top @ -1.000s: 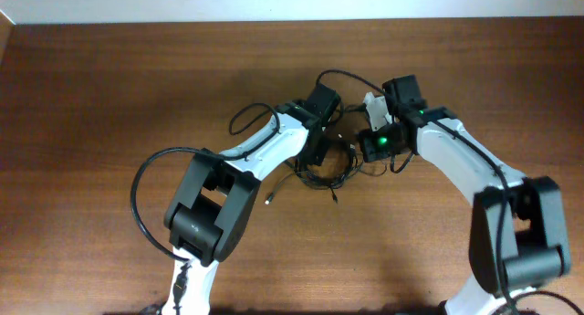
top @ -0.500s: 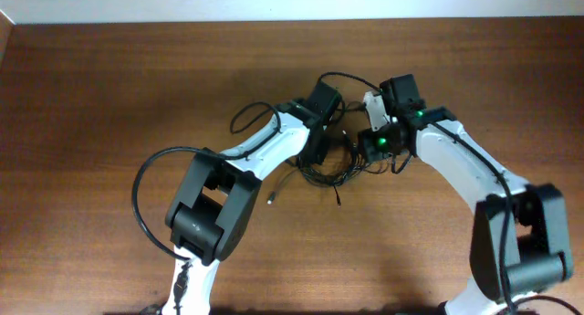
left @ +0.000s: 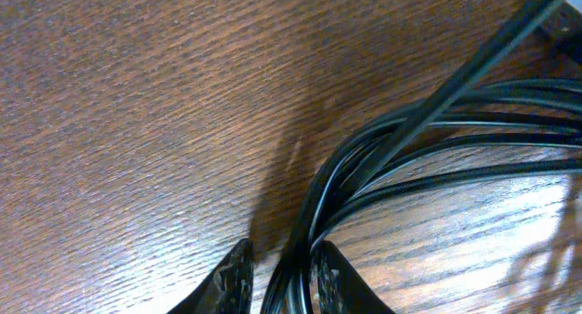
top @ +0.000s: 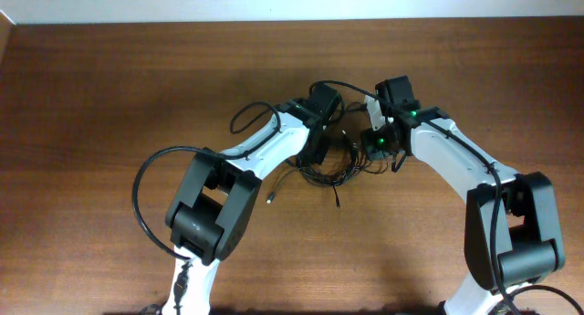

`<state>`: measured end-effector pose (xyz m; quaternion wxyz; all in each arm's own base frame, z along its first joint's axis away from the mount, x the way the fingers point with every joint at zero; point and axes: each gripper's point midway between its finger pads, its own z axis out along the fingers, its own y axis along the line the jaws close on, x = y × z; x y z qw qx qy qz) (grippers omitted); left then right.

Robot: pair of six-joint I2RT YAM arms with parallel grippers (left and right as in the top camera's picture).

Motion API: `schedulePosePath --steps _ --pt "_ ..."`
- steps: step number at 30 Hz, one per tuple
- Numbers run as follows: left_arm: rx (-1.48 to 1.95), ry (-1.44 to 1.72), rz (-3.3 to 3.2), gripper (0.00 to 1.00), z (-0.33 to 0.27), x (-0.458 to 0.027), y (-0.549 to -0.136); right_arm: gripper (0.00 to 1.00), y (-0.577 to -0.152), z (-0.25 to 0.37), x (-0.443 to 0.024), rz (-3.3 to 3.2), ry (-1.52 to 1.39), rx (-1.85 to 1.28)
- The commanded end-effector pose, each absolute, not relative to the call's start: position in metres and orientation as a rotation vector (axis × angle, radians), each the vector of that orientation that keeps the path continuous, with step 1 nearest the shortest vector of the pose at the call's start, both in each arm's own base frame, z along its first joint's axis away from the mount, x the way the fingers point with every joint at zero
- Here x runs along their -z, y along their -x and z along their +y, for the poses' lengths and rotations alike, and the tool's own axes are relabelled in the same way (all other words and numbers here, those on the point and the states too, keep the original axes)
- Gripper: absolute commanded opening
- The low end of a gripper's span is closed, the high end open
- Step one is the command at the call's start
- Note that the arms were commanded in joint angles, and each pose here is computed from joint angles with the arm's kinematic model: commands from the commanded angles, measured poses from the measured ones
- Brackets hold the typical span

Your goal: Untangle cables

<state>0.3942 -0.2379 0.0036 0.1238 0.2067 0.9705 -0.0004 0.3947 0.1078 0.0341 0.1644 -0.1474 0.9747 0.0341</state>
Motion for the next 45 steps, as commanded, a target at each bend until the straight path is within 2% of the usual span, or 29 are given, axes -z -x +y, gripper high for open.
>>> schedulePosePath --steps 1,5,9,12,16,20,45 --pt "-0.025 -0.609 2.85 0.25 -0.231 0.007 -0.393 0.43 -0.399 0.103 -0.031 2.777 0.418 -0.039" --pt "-0.026 -0.609 2.85 0.25 -0.231 0.006 -0.394 0.44 -0.386 0.122 -0.014 2.834 0.453 -0.217" --pt "-0.025 -0.608 2.85 0.25 -0.231 0.006 -0.394 0.44 -0.381 0.121 -0.007 2.855 0.455 -0.217" --pt "-0.025 -0.607 2.849 0.26 -0.231 0.006 -0.394 0.43 -0.397 0.118 -0.011 2.795 0.447 -0.166" --pt "-0.025 -0.607 2.849 0.25 -0.231 0.006 -0.394 0.36 -0.41 0.105 -0.012 2.755 0.417 -0.038" --pt "-0.022 -0.606 2.844 0.25 -0.232 0.006 -0.395 0.28 -0.418 0.107 -0.015 2.721 0.402 -0.041" --pt "-0.022 -0.607 2.844 0.25 -0.232 0.006 -0.395 0.27 -0.429 0.11 -0.007 2.655 0.361 -0.057"
